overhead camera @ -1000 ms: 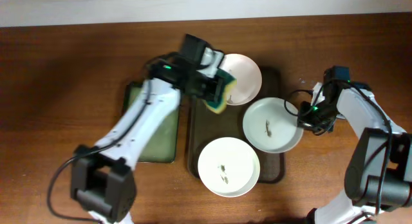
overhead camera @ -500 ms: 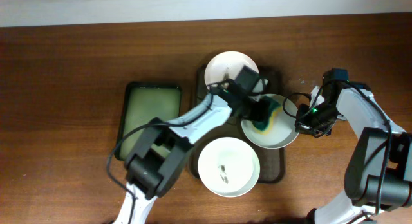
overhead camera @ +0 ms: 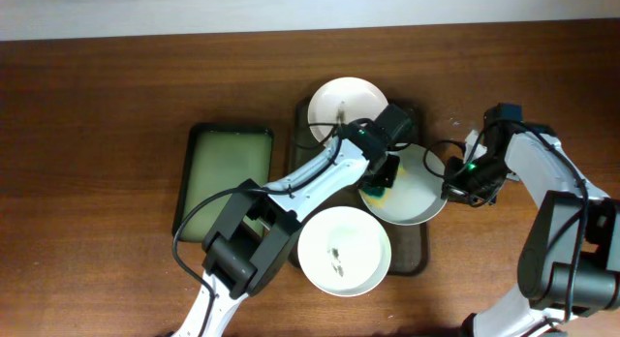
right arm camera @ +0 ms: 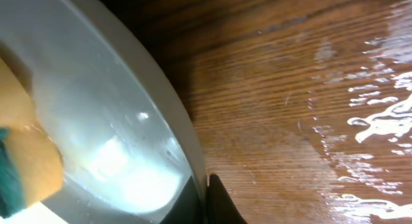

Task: Clean dirty plates on tray and stack at the side
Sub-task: 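Scrub the right-hand plate with the sponge in the left gripper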

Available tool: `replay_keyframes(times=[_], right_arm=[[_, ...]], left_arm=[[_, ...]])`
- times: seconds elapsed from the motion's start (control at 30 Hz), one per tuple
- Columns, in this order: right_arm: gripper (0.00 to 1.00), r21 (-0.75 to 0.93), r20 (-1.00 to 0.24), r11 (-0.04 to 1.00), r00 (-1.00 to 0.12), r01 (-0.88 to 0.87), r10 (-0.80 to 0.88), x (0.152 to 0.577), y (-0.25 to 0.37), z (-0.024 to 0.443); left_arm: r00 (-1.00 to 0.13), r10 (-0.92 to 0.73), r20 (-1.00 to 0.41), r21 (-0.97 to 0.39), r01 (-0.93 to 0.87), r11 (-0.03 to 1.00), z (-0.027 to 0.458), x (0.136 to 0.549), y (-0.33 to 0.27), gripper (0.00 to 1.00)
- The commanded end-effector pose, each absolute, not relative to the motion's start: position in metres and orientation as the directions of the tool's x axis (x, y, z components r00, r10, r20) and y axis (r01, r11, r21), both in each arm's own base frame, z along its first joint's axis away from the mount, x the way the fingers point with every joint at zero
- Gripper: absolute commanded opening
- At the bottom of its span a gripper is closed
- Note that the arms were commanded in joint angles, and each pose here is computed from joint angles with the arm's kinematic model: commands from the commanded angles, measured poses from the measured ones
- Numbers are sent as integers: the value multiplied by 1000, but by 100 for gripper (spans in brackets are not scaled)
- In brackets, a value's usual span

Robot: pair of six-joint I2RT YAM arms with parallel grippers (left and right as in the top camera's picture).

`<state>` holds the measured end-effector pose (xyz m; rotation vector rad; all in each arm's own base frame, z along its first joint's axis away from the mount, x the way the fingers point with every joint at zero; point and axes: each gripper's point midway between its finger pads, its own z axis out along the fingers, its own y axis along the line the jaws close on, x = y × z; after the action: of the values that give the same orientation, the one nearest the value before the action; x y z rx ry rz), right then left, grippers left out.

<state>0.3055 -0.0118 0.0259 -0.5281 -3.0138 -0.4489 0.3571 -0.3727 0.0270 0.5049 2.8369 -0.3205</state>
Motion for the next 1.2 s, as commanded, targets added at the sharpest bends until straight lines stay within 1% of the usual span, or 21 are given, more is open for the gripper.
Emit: replay_keyframes(times=[0.0,0.03,0.07,0.1,0.13,0.17,0.23,0.27,0.3,0.43,0.47,0.53,0.57,0.6,0.63,0.7,0.77,0.9,0.93,1.0,1.17], right_arm=[[4,255,94,905,-941,339,326,308,-16,25],[4,256,94,905,-941,340,326,308,-16,25],[4,256,93,905,-941,339,326,308,-16,25],[4,256,93,905,-941,339,326,308,-16,25],[4,256,93,905,-941,339,326,308,-16,25],[4,256,93,905,-941,339,326,308,-16,25],[4,256,93,905,-941,339,326,308,-16,25],[4,256,93,905,-941,339,326,308,-16,25],[4,256,93,905,-941,339,326,308,-16,25],[4,256,93,905,-941,339,326,308,-16,25],[4,256,94,905,-941,339,326,308,-16,25],[4,256,94,905,-941,339,326,308,-16,25],[4,256,95,905,-941,340,326,307,-16,25],[4,256,95,905,-941,340,326,307,-16,25],[4,256,95,905,-941,340,326,308,-16,25],[4,256,95,905,-941,340,326,307,-16,25],[4,256,95,905,-941,340,326,307,-16,25],[4,256,96,905,-941,340,326,307,-16,25],[4,256,96,905,-941,340,326,307,-16,25],[4,255,96,905,-940,340,326,307,-16,25],[4,257,83,906,-942,337,326,305,-16,37]], left_arm=[[-895,324,-305,-20,346,938,9,378,-351,0],[-899,327,-290,-67,360,931,4,373,-359,0],[-904,333,-267,-154,381,912,2,365,-374,0],[-908,348,-234,-280,406,870,3,351,-396,0],[-904,374,-209,-423,428,799,10,335,-421,0],[-894,400,-203,-528,444,725,20,322,-441,0],[-864,450,-224,-656,476,586,40,299,-472,0],[-851,469,-237,-689,488,536,48,291,-482,0],[-840,482,-248,-700,500,511,51,284,-489,0],[-836,484,-257,-684,511,520,49,282,-492,0],[-844,472,-255,-672,506,541,46,288,-487,0],[-869,434,-236,-604,481,635,33,305,-469,0],[-882,412,-228,-540,466,701,23,315,-454,0],[-896,382,-227,-435,444,783,12,329,-432,0],[-902,361,-239,-332,425,842,3,343,-412,0],[-899,337,-278,-155,388,908,-3,363,-382,0],[-888,340,-310,-12,361,932,-3,377,-359,0],[-874,349,-338,172,307,936,12,391,-330,0],[-870,352,-346,201,298,933,21,395,-327,0],[-869,351,-349,204,295,933,34,397,-328,0],[-877,344,-336,112,325,939,77,393,-345,0]])
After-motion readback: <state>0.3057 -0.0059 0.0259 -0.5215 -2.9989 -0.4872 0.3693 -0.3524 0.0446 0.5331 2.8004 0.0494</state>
